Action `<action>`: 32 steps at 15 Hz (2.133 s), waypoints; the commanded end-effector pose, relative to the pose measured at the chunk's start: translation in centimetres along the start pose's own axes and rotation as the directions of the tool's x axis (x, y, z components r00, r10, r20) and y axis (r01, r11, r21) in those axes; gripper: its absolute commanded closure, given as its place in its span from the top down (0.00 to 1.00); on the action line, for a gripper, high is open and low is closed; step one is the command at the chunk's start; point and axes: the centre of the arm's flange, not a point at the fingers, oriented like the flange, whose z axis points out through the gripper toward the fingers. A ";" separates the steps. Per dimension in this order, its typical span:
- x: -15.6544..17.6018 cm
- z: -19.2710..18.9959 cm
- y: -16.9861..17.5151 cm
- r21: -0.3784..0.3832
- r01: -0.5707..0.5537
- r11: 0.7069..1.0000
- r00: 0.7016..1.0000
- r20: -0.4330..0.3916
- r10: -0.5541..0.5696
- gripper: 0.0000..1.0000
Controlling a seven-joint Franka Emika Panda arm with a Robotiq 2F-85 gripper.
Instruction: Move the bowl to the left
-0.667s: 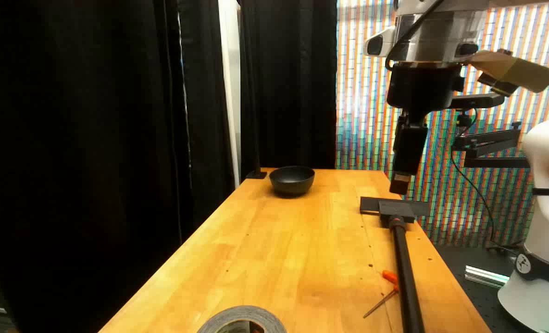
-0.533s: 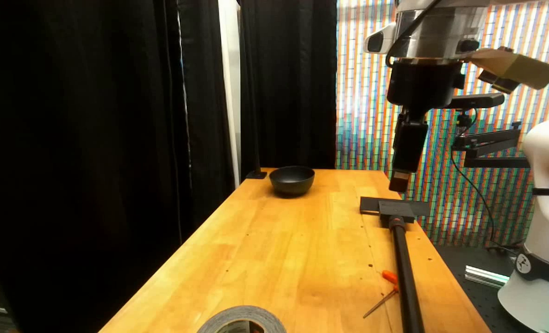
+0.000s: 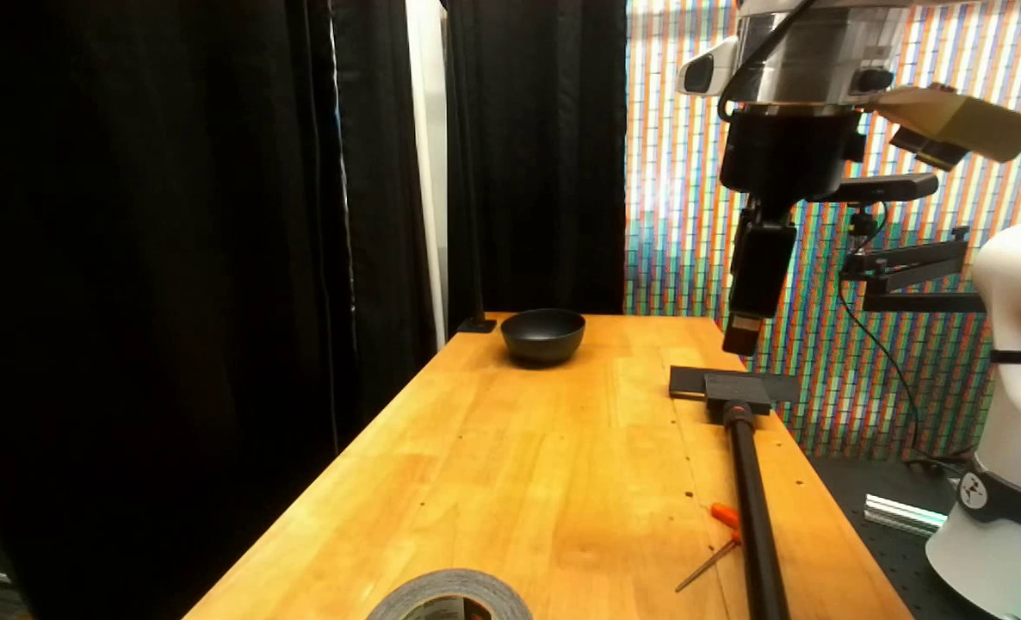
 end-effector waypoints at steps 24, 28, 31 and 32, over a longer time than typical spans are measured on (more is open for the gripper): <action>4.3 3.5 9.5 -0.026 -0.021 0.999 0.998 -0.060 0.019 1.00; 6.1 5.6 13.6 -0.005 -0.013 1.000 0.995 -0.102 0.012 1.00; 7.6 6.6 16.1 -0.001 0.007 1.000 0.992 -0.125 -0.007 1.00; 8.2 6.8 16.9 -0.005 0.018 1.000 0.991 -0.132 -0.018 1.00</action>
